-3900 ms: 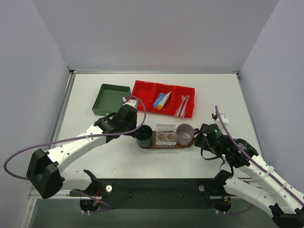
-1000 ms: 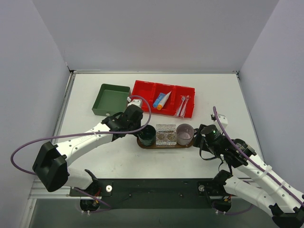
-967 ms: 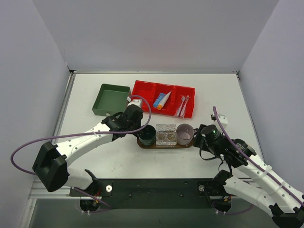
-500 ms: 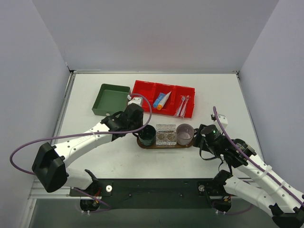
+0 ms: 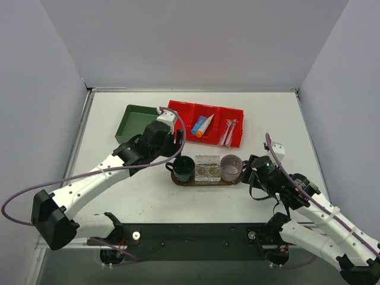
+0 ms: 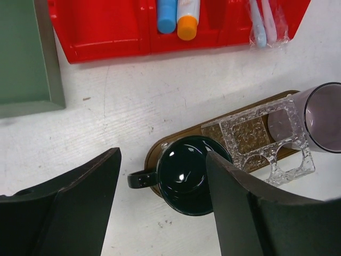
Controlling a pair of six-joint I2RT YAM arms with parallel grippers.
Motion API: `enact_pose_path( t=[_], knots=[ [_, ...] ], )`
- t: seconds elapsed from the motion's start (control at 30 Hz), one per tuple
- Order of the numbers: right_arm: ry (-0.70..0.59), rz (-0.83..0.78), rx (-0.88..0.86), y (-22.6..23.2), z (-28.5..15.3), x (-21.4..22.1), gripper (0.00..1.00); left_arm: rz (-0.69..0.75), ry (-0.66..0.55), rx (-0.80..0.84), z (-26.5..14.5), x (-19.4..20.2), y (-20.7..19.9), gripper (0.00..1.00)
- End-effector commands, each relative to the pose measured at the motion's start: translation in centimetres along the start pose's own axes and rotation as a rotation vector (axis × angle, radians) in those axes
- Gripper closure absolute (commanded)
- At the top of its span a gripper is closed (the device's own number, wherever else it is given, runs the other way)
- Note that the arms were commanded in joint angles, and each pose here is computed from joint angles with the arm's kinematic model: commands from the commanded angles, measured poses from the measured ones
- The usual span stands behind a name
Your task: Prepare toiletry sets of a toothbrush and toothpaste on the tray
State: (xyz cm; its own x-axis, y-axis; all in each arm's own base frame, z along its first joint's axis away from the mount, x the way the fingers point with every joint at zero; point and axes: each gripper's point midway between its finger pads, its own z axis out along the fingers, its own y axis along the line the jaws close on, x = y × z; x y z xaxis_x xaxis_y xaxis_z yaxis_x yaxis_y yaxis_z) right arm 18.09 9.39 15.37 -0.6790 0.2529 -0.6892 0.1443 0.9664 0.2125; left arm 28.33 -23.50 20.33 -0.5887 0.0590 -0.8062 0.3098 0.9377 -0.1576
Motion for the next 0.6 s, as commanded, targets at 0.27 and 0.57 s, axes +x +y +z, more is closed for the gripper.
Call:
enact_pose_path(
  t=[0.27, 0.57],
  knots=[
    [-0.047, -0.007, 0.013, 0.7, -0.7, -2.4, 0.46, 0.081, -0.097, 0.195, 1.1, -8.0, -0.2, 0.24],
    [-0.035, 0.008, 0.010, 1.2, -0.6, -2.6, 0.46, 0.133, -0.082, 0.263, 3.8, -9.6, -2.7, 0.29]
  ],
)
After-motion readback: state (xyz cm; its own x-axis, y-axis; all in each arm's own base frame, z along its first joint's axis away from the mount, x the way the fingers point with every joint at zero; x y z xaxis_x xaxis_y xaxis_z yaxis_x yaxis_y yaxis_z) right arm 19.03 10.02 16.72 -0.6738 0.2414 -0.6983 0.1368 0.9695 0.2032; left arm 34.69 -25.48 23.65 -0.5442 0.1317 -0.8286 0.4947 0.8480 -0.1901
